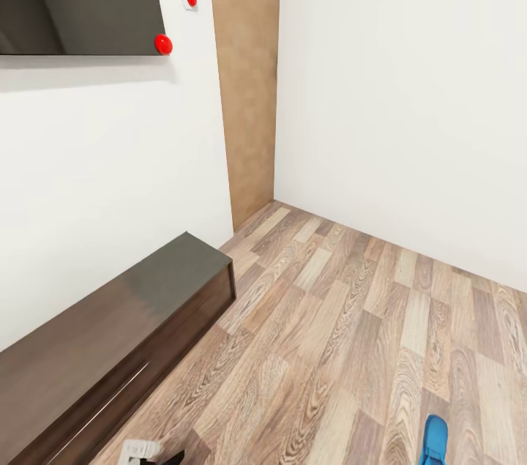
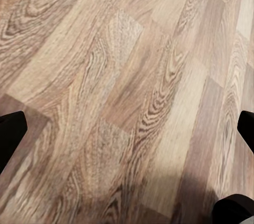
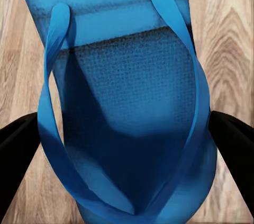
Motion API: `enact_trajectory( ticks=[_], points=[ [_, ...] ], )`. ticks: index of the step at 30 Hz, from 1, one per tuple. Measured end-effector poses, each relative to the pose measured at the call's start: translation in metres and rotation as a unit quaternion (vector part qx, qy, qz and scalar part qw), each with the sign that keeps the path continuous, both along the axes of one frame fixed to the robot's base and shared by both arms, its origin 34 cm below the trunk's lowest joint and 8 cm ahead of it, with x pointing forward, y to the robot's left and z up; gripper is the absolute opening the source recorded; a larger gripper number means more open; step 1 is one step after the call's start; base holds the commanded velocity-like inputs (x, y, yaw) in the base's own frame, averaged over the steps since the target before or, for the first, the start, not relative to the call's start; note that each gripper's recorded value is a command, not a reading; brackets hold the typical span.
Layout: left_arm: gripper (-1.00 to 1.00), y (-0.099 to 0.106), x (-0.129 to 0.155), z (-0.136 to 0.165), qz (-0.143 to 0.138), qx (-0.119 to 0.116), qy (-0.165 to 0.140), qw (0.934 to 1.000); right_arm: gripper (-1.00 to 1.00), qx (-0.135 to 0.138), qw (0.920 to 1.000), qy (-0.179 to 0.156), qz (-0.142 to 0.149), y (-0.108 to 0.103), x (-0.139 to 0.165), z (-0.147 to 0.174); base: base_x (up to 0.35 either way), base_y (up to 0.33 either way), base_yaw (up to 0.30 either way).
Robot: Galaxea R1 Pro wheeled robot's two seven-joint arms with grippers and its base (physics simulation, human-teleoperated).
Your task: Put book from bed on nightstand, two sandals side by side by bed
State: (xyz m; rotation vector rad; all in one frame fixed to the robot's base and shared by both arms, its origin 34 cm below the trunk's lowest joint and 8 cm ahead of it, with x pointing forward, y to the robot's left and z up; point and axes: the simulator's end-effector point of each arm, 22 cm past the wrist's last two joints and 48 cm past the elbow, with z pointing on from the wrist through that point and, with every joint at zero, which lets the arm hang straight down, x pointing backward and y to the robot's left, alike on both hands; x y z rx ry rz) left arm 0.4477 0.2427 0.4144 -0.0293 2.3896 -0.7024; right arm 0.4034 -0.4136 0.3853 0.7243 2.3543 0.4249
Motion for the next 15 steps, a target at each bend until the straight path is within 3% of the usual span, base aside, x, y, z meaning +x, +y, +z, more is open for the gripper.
enact_trajectory(
  ticks=[8,15],
  points=[
    [1.0,-0.005,0.0,0.0,0.001,-0.004,0.0,1.0,-1.0,-0.005,0.9999,0.008,0.008,0.001,-0.003,-0.003,0.0,0.0,0.025],
    [1.0,-0.01,-0.001,-0.001,0.002,-0.008,0.002,1.0,-1.0,-0.008,0.9995,0.017,0.025,0.004,-0.007,-0.006,0.0,0.0,0.209]
  ],
)
